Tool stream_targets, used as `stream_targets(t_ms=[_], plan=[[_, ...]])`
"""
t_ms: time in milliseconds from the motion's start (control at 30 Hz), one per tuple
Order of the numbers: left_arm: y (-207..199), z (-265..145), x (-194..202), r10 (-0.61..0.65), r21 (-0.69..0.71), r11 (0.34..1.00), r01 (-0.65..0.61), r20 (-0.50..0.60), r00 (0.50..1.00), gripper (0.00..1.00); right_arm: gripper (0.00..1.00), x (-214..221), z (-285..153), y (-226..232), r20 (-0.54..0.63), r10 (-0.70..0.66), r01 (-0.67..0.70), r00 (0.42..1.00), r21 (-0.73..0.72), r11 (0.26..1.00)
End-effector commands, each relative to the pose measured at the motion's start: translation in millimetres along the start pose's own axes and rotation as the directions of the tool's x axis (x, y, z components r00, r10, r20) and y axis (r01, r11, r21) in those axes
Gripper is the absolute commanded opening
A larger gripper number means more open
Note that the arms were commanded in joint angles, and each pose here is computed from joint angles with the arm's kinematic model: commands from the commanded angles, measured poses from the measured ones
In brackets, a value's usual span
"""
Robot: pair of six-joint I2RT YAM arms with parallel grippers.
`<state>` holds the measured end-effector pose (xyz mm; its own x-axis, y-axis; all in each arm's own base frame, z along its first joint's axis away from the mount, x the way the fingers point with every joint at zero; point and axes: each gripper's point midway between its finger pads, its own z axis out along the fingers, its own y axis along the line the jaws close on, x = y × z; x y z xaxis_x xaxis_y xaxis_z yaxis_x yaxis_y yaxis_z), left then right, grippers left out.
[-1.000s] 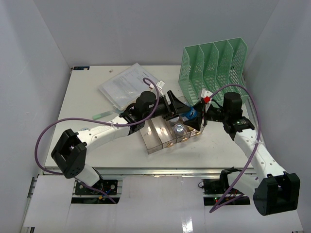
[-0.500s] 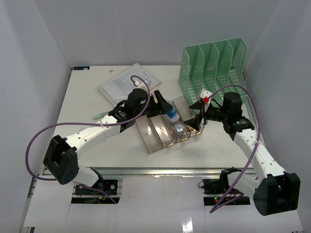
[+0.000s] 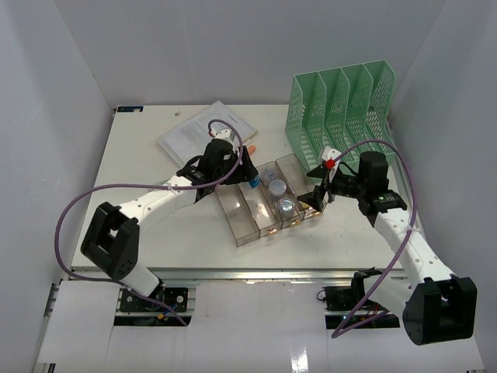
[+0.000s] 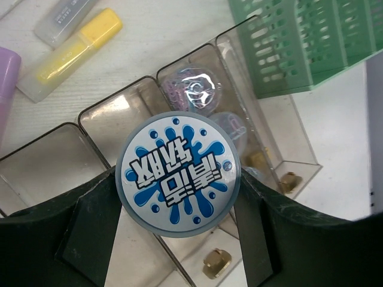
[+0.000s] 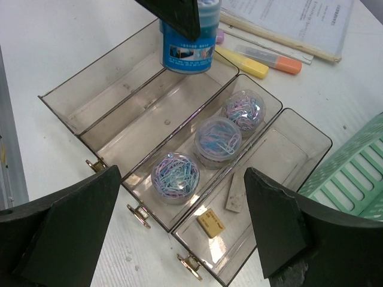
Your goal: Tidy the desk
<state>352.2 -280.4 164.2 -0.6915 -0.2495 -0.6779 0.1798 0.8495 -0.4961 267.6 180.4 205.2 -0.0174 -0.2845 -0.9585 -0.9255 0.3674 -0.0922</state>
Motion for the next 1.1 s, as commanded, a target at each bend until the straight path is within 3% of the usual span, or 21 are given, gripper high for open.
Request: stream_targets(t_ms=[0, 300, 400, 433, 533, 633, 900, 1067], plan=[[-15.2, 15.2, -27.2, 0.076, 0.025, 0.997, -0.078, 0.069, 0.995, 0.02, 0.9, -10.7, -4.6, -0.6, 0.034, -0.052, 0.053, 0.998, 0.0, 0.999], [-0.3, 47.7, -21.9, 0.133, -0.048, 0.99, -0.131, 0.04, 0.99, 0.1, 0.9, -10.8, -6.9, -2.6, 0.037, -0.051, 0.051, 0.998, 0.008, 0.999], [7.5, 54.9, -17.2, 0.15, -0.076, 0.986, -0.148, 0.024, 0.988, 0.27, 0.9, -11.1, -7.4, -2.9, 0.038, -0.051, 0.05, 0.998, 0.008, 0.999], [9.7, 56.0, -14.6, 0.151, -0.081, 0.986, -0.149, 0.018, 0.988, 0.41, 0.9, -11.4, -7.6, -3.2, 0.039, -0.05, 0.05, 0.998, 0.009, 0.999], [13.7, 55.9, -10.9, 0.149, -0.092, 0.985, -0.147, 0.01, 0.989, 0.67, 0.9, -11.5, -8.2, -3.5, 0.04, -0.051, 0.051, 0.998, 0.011, 0.999], [14.0, 53.2, -10.7, 0.149, -0.093, 0.985, -0.147, 0.009, 0.989, 0.83, 0.9, -11.4, -9.0, -4.3, 0.04, -0.047, 0.047, 0.998, 0.013, 0.999], [1.6, 38.7, -18.8, 0.173, -0.05, 0.984, -0.172, 0.014, 0.985, 0.94, 0.9, -15.1, -13.9, -2.8, 0.062, -0.042, 0.042, 0.997, 0.004, 0.999], [-12.3, 3.1, -37.4, 0.205, -0.008, 0.979, -0.205, 0.072, 0.976, 0.95, 0.9, -19.5, -16.7, 3.3, 0.095, -0.037, 0.039, 0.995, -0.02, 0.999]])
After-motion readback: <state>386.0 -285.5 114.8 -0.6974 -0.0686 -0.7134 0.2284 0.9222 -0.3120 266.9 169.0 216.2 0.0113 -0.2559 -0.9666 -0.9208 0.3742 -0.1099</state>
